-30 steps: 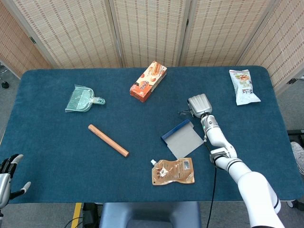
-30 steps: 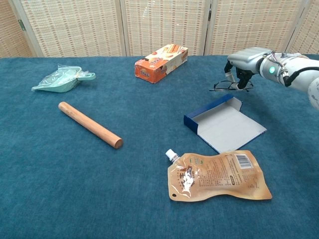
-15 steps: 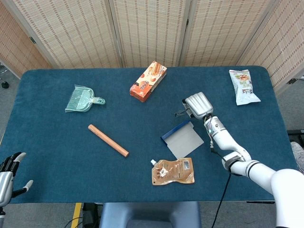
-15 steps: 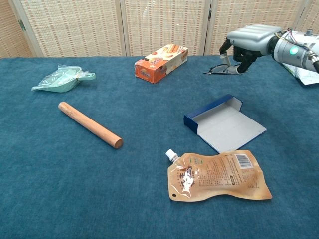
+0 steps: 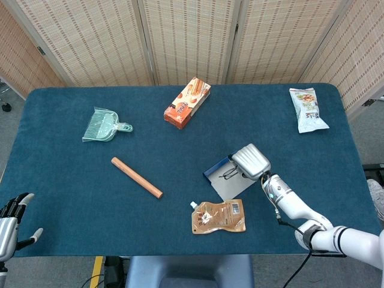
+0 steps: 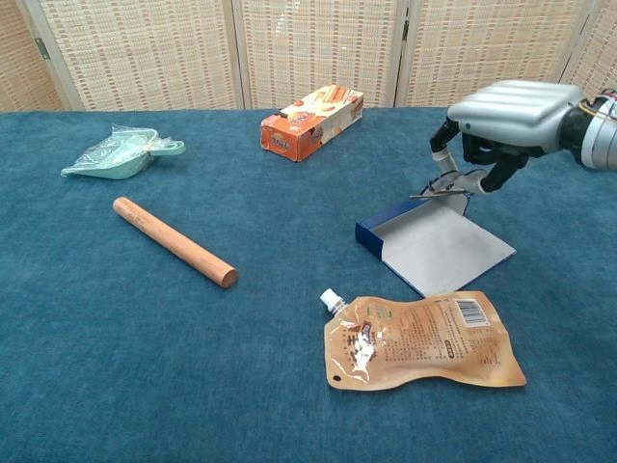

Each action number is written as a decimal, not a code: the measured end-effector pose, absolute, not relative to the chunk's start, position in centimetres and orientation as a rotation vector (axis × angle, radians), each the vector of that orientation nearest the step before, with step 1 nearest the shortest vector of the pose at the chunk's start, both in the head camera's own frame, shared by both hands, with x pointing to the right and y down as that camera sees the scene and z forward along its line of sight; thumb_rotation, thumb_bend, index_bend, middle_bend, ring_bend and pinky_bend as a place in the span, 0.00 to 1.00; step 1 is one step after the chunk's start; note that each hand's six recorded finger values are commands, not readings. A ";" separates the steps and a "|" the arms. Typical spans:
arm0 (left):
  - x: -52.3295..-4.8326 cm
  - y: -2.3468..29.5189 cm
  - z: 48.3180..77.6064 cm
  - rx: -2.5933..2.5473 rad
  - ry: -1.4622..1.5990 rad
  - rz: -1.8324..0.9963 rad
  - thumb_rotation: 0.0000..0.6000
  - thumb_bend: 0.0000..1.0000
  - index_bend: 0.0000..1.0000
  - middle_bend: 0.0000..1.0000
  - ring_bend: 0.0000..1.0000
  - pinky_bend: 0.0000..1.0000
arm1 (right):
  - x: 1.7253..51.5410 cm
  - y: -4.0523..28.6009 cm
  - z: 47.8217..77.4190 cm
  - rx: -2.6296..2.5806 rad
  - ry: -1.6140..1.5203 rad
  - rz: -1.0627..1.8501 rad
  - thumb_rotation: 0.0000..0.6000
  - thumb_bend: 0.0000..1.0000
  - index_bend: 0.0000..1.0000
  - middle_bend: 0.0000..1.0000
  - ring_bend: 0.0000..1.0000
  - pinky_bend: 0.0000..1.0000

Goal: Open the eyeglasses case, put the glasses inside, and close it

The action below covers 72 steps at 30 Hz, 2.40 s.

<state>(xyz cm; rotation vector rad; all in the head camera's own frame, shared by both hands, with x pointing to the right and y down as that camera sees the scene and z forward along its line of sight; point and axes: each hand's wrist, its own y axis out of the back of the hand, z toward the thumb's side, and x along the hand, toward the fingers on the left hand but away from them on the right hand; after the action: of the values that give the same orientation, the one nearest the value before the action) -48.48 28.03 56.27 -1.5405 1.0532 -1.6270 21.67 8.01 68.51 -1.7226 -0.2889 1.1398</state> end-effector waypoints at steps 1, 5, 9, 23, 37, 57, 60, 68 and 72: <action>-48.5 28.0 56.3 -1.541 1.054 -1.627 1.00 0.24 0.16 0.16 0.16 0.29 | 21.7 8.3 68.7 -1.722 -0.282 1.143 1.00 0.60 0.70 1.00 1.00 1.00; -48.6 28.1 56.4 -1.541 1.056 -1.630 1.00 0.24 0.16 0.16 0.16 0.29 | 21.8 9.0 69.7 -1.716 -0.267 1.159 1.00 0.60 0.70 1.00 1.00 1.00; -48.6 28.1 56.6 -1.551 1.055 -1.629 1.00 0.24 0.16 0.16 0.16 0.29 | 21.8 9.7 70.8 -1.727 -0.275 1.178 1.00 0.60 0.70 1.00 1.00 1.00; -48.7 28.3 56.9 -1.561 1.050 -1.648 1.00 0.24 0.16 0.16 0.16 0.29 | 21.5 11.0 72.8 -1.731 -0.334 1.165 1.00 0.46 0.24 1.00 1.00 1.00; -48.6 28.3 57.0 -1.567 1.047 -1.643 1.00 0.24 0.16 0.16 0.16 0.29 | 22.9 12.0 71.7 -1.738 -0.350 1.155 1.00 0.34 0.12 0.99 1.00 1.00; -48.8 28.4 56.8 -1.565 1.050 -1.649 1.00 0.24 0.16 0.16 0.16 0.29 | 19.2 12.1 73.7 -1.723 -0.317 1.154 1.00 0.19 0.02 0.98 1.00 1.00; -48.8 28.5 56.8 -1.565 1.050 -1.650 1.00 0.24 0.16 0.16 0.16 0.29 | 18.2 11.6 74.0 -1.721 -0.328 1.152 1.00 0.19 0.02 0.98 1.00 1.00; -49.0 28.6 56.8 -1.560 1.054 -1.656 1.00 0.24 0.16 0.16 0.16 0.29 | 16.6 10.0 74.6 -1.692 -0.334 1.154 1.00 0.19 0.02 0.98 1.00 1.00; -49.2 28.7 56.7 -1.554 1.057 -1.665 1.00 0.24 0.16 0.16 0.16 0.29 | 16.3 9.1 74.9 -1.677 -0.339 1.165 1.00 0.19 0.02 0.98 1.00 1.00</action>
<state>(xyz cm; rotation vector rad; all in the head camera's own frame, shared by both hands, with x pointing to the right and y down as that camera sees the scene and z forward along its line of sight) -49.24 28.73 56.73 -1.5544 1.0566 -1.6654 16.30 9.08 74.94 -1.6774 -0.3392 1.1652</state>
